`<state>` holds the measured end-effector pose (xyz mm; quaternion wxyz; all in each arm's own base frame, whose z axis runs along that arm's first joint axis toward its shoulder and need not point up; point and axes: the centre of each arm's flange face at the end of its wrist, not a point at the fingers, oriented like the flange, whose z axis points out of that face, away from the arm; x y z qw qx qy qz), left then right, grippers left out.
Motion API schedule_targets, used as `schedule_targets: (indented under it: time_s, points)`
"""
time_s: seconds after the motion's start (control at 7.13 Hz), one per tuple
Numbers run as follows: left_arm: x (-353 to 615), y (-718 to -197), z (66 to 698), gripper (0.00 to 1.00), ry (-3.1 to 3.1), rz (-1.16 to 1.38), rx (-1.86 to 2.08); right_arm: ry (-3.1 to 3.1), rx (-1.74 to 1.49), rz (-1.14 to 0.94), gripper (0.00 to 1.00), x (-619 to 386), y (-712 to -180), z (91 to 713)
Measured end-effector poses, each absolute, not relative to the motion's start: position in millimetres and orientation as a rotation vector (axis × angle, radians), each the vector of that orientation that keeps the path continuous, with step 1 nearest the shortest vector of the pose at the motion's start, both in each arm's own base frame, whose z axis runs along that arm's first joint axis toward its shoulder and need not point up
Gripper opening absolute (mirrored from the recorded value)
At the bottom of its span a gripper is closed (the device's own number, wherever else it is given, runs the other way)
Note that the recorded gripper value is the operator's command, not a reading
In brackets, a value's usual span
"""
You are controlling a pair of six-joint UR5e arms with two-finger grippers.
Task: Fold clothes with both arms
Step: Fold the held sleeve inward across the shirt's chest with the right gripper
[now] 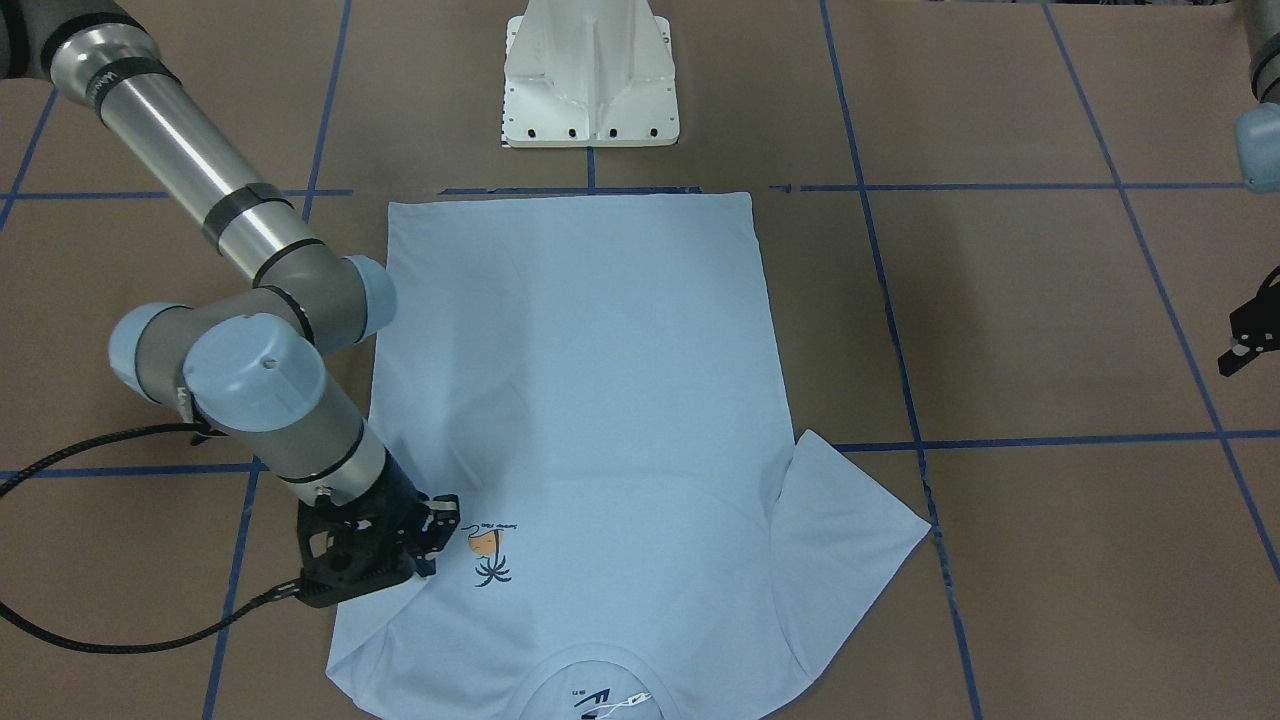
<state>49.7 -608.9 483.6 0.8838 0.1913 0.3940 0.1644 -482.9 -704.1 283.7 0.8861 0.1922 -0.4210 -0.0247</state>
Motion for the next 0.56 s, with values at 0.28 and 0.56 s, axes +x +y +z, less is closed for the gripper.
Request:
schedule_targets:
  time_s: [0.28,0.56]
  points:
    - [50,-611,480,1.0,0.82,0.343,0.403,-0.803,0.434,-0.019,1.0,-526,-733,230]
    - [50,-613,476,1.0,0.822,0.34,0.407,-0.772,0.451,-0.018,1.0,-546,-729,224]
